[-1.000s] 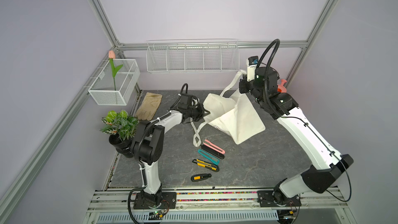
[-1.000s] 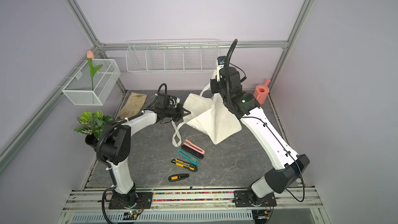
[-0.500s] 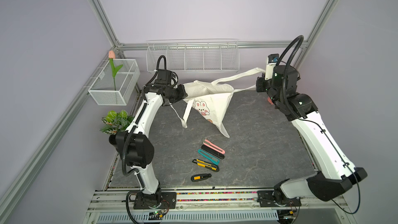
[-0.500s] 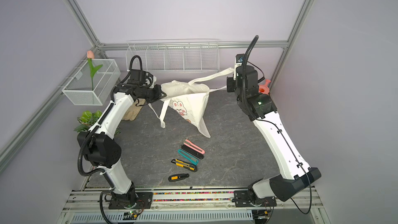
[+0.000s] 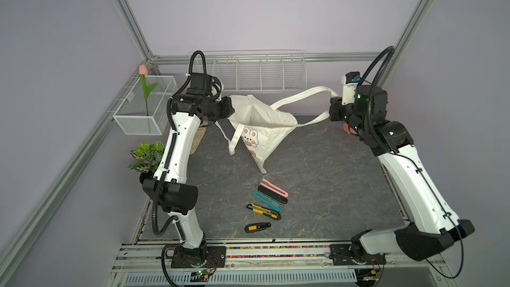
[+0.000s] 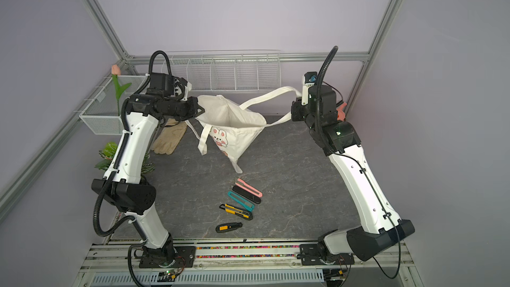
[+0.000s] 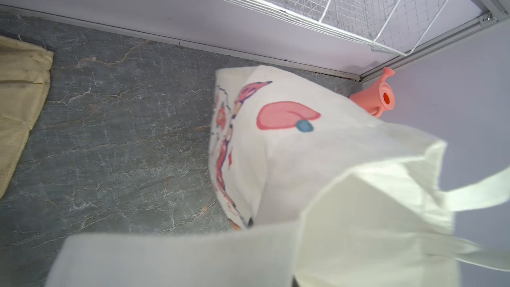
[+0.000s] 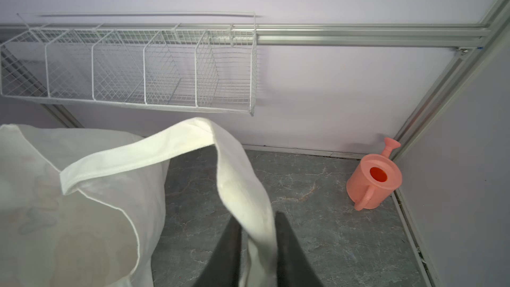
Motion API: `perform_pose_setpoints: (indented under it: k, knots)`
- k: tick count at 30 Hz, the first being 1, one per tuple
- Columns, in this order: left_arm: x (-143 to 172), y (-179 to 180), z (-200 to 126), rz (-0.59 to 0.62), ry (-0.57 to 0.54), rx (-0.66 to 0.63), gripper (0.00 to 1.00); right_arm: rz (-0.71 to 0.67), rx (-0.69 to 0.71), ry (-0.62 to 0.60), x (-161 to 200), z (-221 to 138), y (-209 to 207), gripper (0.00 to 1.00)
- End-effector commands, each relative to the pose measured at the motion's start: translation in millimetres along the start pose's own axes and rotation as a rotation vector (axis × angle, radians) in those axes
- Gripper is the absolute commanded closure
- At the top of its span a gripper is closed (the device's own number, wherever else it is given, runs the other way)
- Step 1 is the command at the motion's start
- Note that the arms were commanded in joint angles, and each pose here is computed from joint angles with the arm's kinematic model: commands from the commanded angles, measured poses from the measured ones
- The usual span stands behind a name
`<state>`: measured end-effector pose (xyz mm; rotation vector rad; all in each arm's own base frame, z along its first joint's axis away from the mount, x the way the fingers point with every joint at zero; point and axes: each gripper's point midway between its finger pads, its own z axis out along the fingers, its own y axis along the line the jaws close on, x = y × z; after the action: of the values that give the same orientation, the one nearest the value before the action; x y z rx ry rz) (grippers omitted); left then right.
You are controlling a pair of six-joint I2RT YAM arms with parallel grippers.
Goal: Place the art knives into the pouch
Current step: Open the pouch at the center of the board.
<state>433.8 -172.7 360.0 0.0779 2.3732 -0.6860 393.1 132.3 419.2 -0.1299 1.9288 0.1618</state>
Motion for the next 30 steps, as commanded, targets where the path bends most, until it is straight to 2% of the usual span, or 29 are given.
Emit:
perform_pose_setpoints:
  k: [1, 2, 3, 7, 11, 14, 17, 23, 30]
  knots:
    - [1.6, -8.5, -2.3, 0.071, 0.016, -0.043, 1.00, 0.028, -0.107, 0.030, 19.3, -0.2, 25.0, 0.45]
    - [2.0, -8.0, 1.7, 0.079, 0.031, -0.056, 1.00, 0.026, -0.119, 0.026, 19.9, -4.7, 29.2, 0.36]
    - [1.4, -9.5, 4.1, 0.089, 0.040, -0.057, 1.00, 0.022, -0.128, 0.021, 19.4, -9.7, 33.3, 0.31]
    - [3.8, -8.2, 17.4, 0.116, 0.075, -0.094, 1.00, 0.024, -0.197, -0.001, 13.7, -35.0, 50.4, 0.31]
    - [17.3, -15.0, 31.1, 0.139, 0.115, -0.097, 1.00, 0.070, -0.365, 0.037, 24.1, -44.9, 88.4, 0.35]
    - [27.1, -21.1, 40.1, 0.145, 0.136, -0.088, 1.00, 0.121, -0.481, 0.068, 44.1, -40.4, 121.2, 0.35]
    - [32.2, -23.9, 47.5, 0.135, 0.143, -0.078, 1.00, 0.174, -0.539, 0.100, 71.1, -25.2, 143.1, 0.35]
    - [46.0, -35.5, 68.9, 0.133, 0.179, -0.063, 1.00, 0.256, -0.591, 0.138, 110.2, -4.4, 170.1, 0.36]
    - [61.9, -56.9, 89.2, 0.147, 0.207, -0.029, 1.00, 0.289, -0.629, 0.184, 136.9, 8.2, 196.8, 0.37]
